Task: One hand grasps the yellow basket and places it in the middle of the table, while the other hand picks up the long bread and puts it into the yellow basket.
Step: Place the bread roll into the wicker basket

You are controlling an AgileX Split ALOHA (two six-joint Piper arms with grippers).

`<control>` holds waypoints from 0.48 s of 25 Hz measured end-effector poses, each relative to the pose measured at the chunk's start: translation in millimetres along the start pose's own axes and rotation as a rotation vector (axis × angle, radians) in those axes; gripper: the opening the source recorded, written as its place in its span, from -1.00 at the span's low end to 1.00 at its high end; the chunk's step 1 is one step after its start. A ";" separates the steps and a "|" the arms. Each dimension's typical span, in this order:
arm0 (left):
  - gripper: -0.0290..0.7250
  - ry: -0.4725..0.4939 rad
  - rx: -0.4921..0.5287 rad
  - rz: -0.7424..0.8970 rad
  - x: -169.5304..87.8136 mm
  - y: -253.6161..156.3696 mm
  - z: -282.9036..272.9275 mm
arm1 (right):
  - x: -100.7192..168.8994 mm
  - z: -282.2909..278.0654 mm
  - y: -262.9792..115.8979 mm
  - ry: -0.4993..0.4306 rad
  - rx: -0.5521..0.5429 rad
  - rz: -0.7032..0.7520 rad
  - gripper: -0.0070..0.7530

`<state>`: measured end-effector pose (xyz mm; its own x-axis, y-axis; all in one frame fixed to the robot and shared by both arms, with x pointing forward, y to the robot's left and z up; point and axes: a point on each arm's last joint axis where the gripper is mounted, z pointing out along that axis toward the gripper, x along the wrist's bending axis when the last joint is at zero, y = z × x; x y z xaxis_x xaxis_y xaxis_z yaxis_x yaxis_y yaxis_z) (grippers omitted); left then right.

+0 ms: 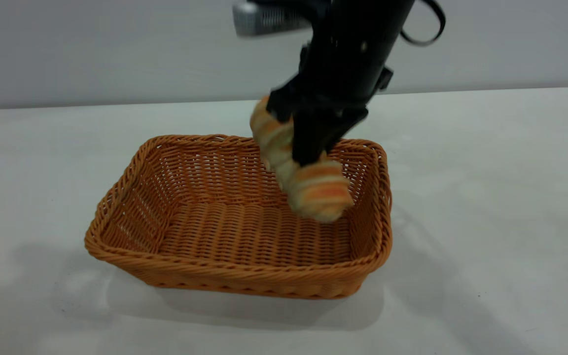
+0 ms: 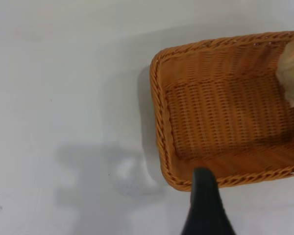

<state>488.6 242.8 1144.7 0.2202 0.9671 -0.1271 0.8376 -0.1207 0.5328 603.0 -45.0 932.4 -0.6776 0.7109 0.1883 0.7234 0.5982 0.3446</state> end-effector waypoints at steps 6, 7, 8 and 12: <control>0.51 0.000 -0.062 0.011 -2.3 -5.0 -21.2 | -6.4 26.6 -6.6 0.001 0.040 -0.021 -0.64; 0.51 0.001 -0.077 0.015 -2.9 -6.5 -26.4 | -6.7 28.3 -7.2 0.001 0.043 -0.026 -0.53; 0.51 0.000 -0.090 0.024 -3.4 -7.9 -31.0 | -7.0 29.2 -7.3 0.000 0.043 -0.029 -0.42; 0.51 0.001 -0.149 0.049 -5.9 -18.1 -53.9 | -7.3 29.3 -6.6 -0.002 0.035 -0.029 0.11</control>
<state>445.2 251.4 1180.9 0.2583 0.9612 -0.0968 0.7424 -0.1334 0.6565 607.0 -43.2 901.8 -0.6980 0.6940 0.1764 0.7077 0.6310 0.3176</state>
